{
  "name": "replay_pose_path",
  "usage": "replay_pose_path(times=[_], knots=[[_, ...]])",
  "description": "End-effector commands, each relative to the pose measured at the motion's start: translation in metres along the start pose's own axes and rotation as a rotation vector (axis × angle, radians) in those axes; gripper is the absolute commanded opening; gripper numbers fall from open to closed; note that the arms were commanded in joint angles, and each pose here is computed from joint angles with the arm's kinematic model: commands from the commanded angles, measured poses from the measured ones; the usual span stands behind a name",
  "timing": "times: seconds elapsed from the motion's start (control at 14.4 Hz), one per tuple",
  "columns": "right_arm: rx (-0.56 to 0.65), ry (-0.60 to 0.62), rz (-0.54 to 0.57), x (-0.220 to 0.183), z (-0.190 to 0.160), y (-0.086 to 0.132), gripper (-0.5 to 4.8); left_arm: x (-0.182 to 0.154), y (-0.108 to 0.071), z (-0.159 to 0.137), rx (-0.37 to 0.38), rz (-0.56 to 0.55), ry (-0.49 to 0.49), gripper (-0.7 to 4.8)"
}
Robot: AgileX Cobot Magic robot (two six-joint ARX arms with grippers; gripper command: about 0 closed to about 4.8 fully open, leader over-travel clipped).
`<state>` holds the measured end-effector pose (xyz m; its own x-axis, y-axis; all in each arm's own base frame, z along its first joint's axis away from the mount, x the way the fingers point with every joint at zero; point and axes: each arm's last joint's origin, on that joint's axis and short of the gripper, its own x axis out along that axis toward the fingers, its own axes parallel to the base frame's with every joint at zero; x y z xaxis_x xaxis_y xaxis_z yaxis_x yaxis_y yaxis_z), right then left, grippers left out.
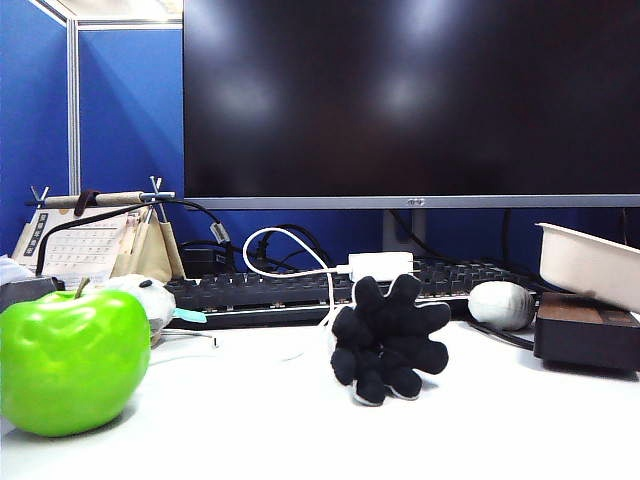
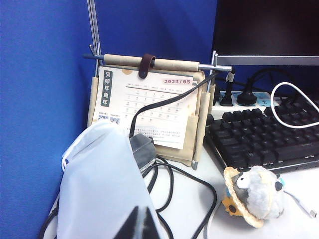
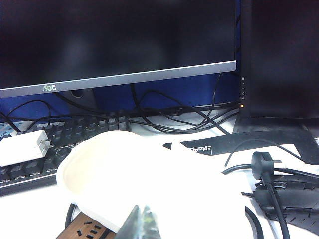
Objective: Place the tilting octopus upright.
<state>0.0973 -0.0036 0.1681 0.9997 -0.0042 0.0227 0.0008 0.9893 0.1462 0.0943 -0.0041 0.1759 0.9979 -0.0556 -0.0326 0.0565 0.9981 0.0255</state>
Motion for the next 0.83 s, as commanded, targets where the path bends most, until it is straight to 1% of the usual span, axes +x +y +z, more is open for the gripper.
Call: replay_pose_path(times=[0.07, 0.14, 0.21, 0.35, 0.49, 0.63, 0.7, 0.83], knots=[[0.012, -0.042, 0.009, 0.0, 0.004, 0.001, -0.01, -0.001, 0.0, 0.01, -0.099, -0.011, -0.074, -0.05], [0.011, -0.064, 0.027, -0.001, 0.009, 0.002, -0.01, -0.002, -0.001, 0.015, -0.15, -0.032, -0.127, -0.05], [0.008, -0.088, 0.055, -0.003, 0.02, 0.004, -0.01, -0.003, -0.002, 0.022, -0.182, -0.091, -0.193, -0.06], [0.001, -0.146, 0.113, -0.011, 0.047, 0.01, -0.01, -0.01, -0.004, 0.041, -0.176, -0.184, -0.243, -0.06], [-0.004, -0.216, 0.13, -0.027, 0.085, 0.017, -0.01, -0.022, -0.004, 0.069, -0.169, -0.193, -0.28, -0.06], [0.011, -0.245, 0.137, -0.048, 0.119, 0.023, -0.01, -0.042, -0.003, 0.102, -0.162, -0.195, -0.33, -0.06], [0.016, -0.234, 0.136, -0.059, 0.132, 0.025, -0.01, -0.053, -0.003, 0.118, -0.16, -0.193, -0.345, -0.06], [0.016, -0.183, 0.187, -0.077, 0.151, 0.031, -0.01, -0.069, -0.002, 0.143, -0.138, -0.179, -0.323, -0.06]])
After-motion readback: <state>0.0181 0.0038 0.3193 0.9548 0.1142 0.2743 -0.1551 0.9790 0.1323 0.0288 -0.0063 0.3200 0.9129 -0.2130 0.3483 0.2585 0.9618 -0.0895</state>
